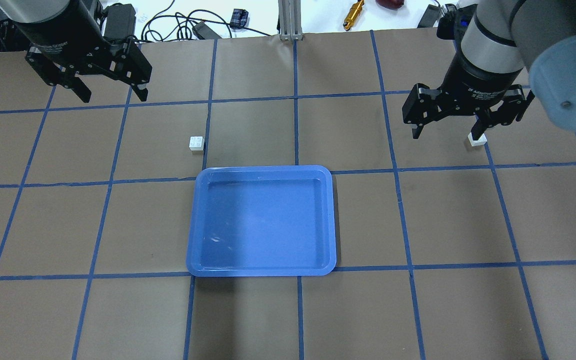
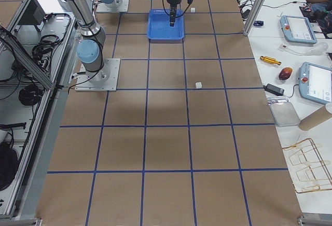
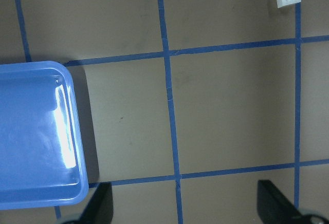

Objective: Assemble white blocks and place on blue tray

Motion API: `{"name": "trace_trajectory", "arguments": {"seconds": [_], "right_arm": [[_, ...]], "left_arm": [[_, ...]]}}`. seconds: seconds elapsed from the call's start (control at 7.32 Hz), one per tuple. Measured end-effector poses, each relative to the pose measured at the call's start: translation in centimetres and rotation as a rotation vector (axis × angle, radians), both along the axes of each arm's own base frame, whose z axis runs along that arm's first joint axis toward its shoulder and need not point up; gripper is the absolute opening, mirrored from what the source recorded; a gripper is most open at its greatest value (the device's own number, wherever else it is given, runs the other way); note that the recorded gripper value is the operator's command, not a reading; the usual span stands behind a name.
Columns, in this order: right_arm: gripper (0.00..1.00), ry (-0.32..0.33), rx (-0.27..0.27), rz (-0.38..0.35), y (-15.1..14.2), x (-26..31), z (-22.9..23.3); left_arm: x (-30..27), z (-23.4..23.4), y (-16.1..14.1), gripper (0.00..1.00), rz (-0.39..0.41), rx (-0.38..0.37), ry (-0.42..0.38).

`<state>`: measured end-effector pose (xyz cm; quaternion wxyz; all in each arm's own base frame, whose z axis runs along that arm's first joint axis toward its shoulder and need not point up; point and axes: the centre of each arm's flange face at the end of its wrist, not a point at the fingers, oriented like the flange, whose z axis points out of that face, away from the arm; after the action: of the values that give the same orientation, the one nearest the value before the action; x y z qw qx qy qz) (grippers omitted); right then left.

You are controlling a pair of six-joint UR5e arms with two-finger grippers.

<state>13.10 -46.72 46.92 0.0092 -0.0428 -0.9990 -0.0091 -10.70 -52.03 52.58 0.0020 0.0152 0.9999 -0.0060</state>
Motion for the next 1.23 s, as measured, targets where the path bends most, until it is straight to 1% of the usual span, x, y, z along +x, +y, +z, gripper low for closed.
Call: {"name": "trace_trajectory", "arguments": {"seconds": [0.68, 0.82, 0.96, 1.09, 1.23], "right_arm": [[1.0, 0.003, -0.002, 0.008, -0.2, -0.1, -0.2], [1.0, 0.005, -0.004, 0.006, -0.3, -0.3, -0.2], [1.0, 0.001, -0.006, 0.022, -0.5, -0.8, -0.2], [1.0, -0.007, -0.007, 0.076, -0.9, -1.8, -0.3], [1.0, -0.017, -0.006, 0.157, -1.4, -4.1, -0.4]], "left_arm": [[0.0, -1.1, -0.7, 1.0, -0.003, 0.01, 0.0], [0.2, -1.7, -1.5, 1.0, -0.005, 0.004, -0.005], [0.3, -3.3, -3.1, 1.0, 0.006, 0.0, -0.002], [0.2, -5.7, -5.3, 1.0, 0.019, -0.004, 0.011], [0.2, -8.4, -7.5, 1.0, 0.025, -0.004, 0.029]]}}
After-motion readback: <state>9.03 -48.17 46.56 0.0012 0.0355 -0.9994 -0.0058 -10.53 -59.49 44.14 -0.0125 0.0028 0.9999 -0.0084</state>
